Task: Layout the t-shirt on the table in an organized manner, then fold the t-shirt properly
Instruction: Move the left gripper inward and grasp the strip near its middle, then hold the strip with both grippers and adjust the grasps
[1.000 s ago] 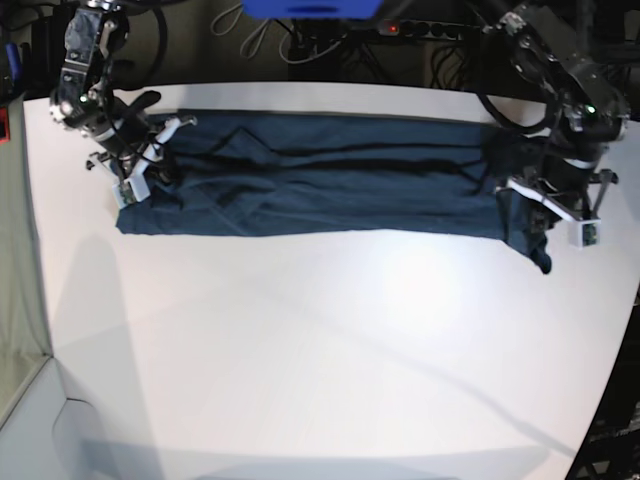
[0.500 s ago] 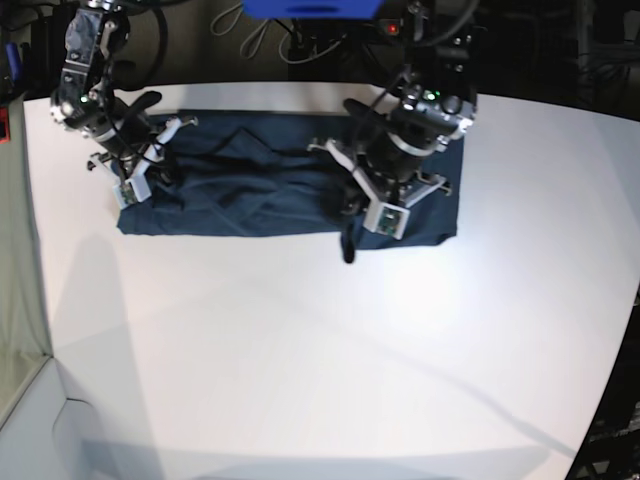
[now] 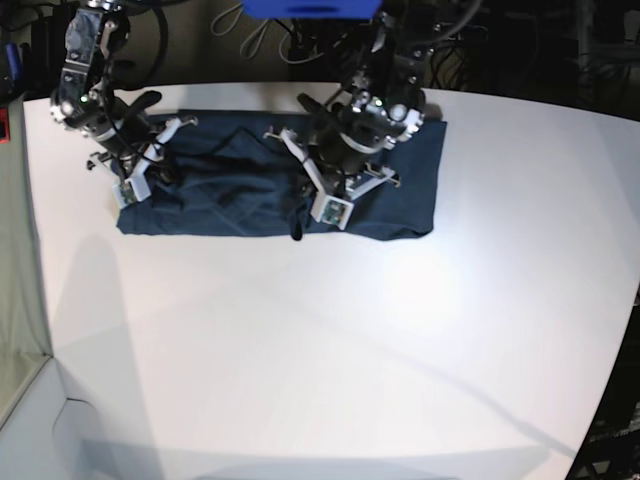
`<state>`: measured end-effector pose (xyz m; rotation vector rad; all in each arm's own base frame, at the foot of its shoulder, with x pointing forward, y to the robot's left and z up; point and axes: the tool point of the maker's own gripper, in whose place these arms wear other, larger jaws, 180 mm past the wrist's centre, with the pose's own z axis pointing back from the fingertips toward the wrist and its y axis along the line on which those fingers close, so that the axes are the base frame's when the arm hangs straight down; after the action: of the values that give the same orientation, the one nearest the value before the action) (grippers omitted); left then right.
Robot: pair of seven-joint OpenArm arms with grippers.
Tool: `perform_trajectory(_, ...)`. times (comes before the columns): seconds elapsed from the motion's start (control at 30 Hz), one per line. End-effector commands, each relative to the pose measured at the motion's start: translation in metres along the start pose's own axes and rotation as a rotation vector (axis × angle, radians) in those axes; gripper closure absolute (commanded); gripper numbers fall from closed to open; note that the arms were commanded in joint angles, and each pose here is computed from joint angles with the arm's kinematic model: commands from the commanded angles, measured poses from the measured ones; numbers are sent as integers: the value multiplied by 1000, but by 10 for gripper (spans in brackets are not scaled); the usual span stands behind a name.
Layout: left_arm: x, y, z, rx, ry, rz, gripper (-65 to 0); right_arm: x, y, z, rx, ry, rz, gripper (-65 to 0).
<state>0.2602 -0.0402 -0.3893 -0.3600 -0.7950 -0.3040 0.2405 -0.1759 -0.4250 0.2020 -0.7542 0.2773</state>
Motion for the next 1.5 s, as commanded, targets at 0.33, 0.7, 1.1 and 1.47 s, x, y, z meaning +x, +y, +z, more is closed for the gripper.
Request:
perform_trajectory(0.33,48,-32,7,-245,-148,235,-170,17,-7,18,-39,-25,75,-251)
perform_trajectory(0.7,61,22,27,-191,-206,270,-191,39,-3,38,-67,-83,138,-372)
perform_trajectory(1.1,3,137,33,94,-84,323,-191,35,-45,51,-199,-12,59,-449)
perform_trajectory(1.47,-17,145,16,105,-19,364,-191,15,-63,33,-200,33,-51,-474)
